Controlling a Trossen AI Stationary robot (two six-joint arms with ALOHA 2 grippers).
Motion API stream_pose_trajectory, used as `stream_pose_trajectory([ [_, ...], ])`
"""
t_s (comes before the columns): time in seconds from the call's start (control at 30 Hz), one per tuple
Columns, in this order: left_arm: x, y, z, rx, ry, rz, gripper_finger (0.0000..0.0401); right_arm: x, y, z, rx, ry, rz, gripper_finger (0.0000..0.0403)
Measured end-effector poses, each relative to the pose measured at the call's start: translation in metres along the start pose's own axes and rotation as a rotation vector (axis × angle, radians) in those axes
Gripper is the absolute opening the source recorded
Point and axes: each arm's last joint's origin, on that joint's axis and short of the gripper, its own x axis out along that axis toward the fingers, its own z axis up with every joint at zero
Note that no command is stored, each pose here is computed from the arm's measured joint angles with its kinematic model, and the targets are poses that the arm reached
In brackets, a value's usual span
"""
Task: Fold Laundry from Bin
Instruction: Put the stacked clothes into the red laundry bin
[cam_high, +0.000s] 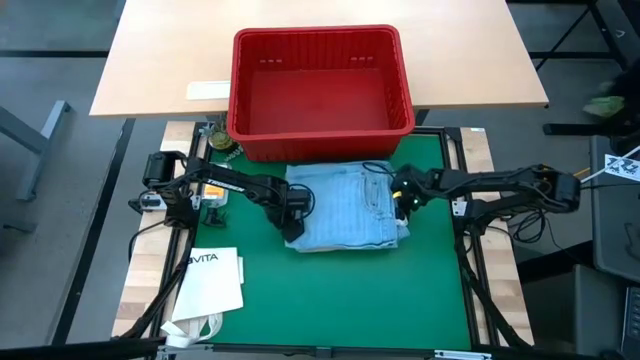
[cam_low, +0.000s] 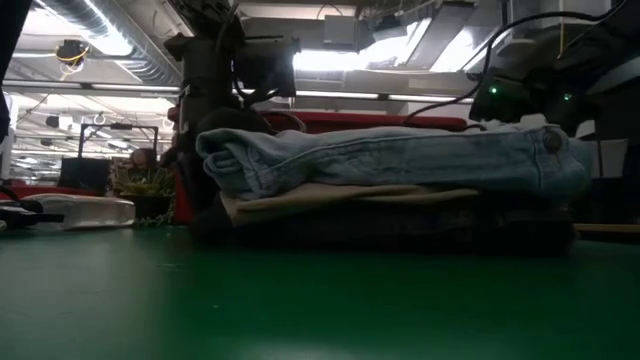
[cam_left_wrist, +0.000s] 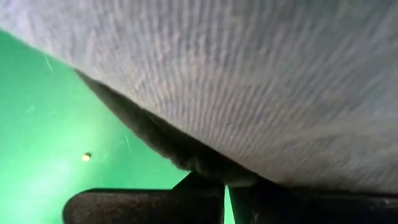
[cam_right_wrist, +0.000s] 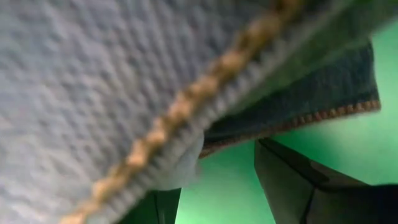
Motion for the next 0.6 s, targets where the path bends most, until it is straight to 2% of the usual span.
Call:
stream_pose_trajectory([
  [0.2, 0.000, 0.000, -0.001, -0.023, 0.010, -0.001, 0.0001, 0.004, 0.015, -0.001, -0.082, -0.033, -0.008, 0.0192],
  [0.33, 0.000, 0.000, -0.001, -0.023, 0.008, -0.001, 0.0001, 0.005, 0.021, -0.002, -0.094, -0.040, -0.022, 0.0192],
  [0.6, 0.000, 0.000, -0.001, -0.027, 0.007, 0.001, 0.0001, 0.018, 0.030, -0.004, -0.120, -0.008, 0.030, 0.0192],
])
